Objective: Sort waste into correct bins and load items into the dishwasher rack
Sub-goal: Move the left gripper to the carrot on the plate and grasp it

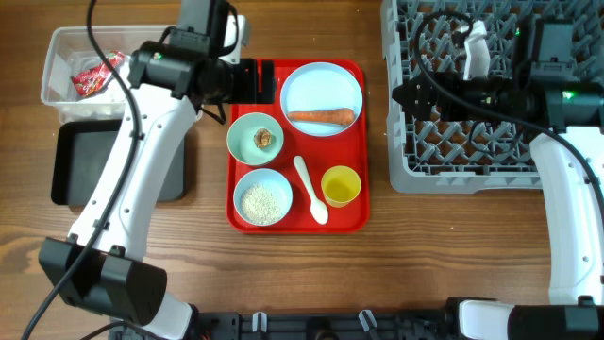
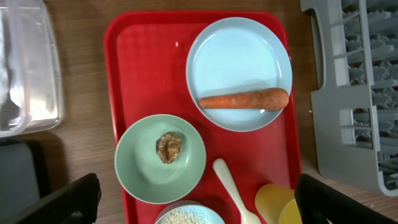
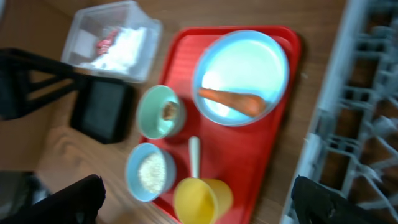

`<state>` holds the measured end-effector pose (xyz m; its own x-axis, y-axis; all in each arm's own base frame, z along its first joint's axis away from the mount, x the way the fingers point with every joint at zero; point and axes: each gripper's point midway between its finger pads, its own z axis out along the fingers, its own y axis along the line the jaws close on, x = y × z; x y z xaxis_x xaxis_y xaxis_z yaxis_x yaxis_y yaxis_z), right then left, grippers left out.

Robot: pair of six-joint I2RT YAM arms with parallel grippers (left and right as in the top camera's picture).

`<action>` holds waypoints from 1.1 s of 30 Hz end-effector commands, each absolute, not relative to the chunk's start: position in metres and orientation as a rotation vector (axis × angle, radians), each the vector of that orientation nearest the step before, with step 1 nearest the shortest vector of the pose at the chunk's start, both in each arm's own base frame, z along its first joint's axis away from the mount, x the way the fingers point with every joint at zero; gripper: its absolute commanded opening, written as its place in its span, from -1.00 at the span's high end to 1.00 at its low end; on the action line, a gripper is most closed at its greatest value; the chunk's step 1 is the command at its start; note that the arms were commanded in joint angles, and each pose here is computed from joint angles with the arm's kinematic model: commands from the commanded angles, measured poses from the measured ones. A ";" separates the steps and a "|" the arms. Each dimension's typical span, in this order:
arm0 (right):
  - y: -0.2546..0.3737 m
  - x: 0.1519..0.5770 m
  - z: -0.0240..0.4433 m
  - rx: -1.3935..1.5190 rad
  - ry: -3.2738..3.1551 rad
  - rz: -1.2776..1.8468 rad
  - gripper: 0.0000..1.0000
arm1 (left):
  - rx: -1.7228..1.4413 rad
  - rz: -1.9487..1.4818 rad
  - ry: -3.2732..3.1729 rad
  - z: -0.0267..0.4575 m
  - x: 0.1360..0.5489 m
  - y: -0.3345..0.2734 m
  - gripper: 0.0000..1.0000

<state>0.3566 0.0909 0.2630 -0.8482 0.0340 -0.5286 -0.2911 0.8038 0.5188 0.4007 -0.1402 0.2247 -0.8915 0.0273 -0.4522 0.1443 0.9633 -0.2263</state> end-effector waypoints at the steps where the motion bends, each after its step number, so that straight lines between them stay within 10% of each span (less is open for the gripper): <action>1: 0.074 0.364 0.257 -0.135 2.497 0.675 -0.99 | 0.137 -0.368 2.706 0.205 0.401 -0.154 -1.00; 22: 0.071 0.373 0.262 -0.112 2.463 0.655 -1.00 | 0.216 -0.348 2.740 0.155 0.426 -0.179 -0.99; 33: 0.070 0.368 0.258 -0.101 2.489 0.653 -0.99 | 0.746 -0.302 2.518 0.111 0.468 -0.226 -1.00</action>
